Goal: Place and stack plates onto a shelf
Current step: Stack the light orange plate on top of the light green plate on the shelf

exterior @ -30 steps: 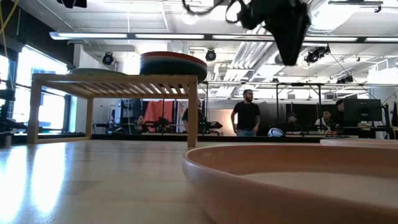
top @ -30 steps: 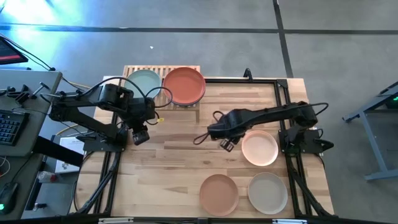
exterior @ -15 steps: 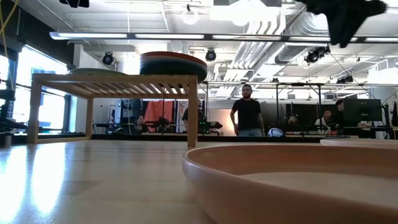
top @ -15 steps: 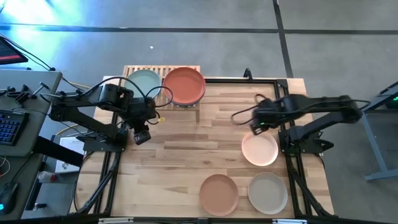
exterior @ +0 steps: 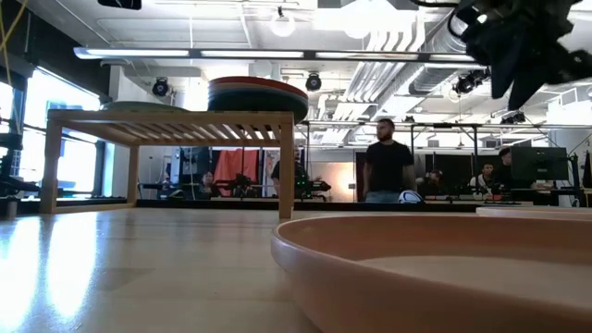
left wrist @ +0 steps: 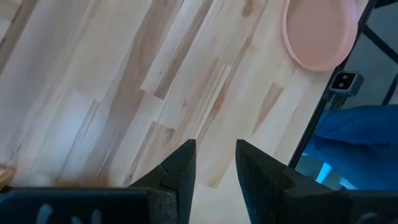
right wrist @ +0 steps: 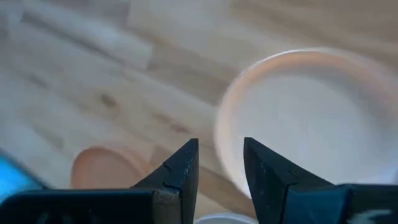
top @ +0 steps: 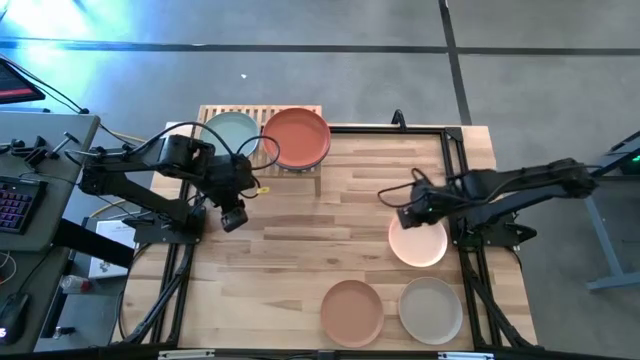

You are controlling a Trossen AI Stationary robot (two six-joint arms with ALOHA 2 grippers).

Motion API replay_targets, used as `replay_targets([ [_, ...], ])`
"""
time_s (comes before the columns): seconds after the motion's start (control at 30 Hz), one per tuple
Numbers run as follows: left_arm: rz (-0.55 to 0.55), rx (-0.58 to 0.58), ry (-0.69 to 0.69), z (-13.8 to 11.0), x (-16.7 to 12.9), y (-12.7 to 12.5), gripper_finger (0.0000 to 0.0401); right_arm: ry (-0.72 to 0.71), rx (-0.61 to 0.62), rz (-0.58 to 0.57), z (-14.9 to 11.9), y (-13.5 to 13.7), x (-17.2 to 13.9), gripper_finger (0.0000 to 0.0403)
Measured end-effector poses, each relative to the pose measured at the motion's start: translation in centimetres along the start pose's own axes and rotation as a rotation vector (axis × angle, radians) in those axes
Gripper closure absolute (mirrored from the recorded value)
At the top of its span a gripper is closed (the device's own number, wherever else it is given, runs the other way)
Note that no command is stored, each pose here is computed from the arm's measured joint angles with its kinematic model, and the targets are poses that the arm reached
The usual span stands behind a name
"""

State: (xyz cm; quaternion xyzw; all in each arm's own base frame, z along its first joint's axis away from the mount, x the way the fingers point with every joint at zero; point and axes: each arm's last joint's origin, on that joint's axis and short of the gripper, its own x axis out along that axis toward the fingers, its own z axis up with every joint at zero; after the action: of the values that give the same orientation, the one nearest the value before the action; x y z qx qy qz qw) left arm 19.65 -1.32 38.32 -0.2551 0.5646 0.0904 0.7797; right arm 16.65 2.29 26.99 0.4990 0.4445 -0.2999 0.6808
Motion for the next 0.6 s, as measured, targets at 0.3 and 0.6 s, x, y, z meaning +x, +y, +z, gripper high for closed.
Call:
replay_targets([
  [0.3, 0.053, -0.014, -0.047, 0.2, 0.0, 0.1, 0.0297, 0.077, -0.079, 0.022, -1.3, 0.4, 5.1, 0.0297],
  [0.6, 0.056, -0.078, -0.128, 0.8, 0.0, -0.1, 0.0298, 0.121, -0.227, -0.066, -2.5, 1.2, 8.4, 0.0297],
])
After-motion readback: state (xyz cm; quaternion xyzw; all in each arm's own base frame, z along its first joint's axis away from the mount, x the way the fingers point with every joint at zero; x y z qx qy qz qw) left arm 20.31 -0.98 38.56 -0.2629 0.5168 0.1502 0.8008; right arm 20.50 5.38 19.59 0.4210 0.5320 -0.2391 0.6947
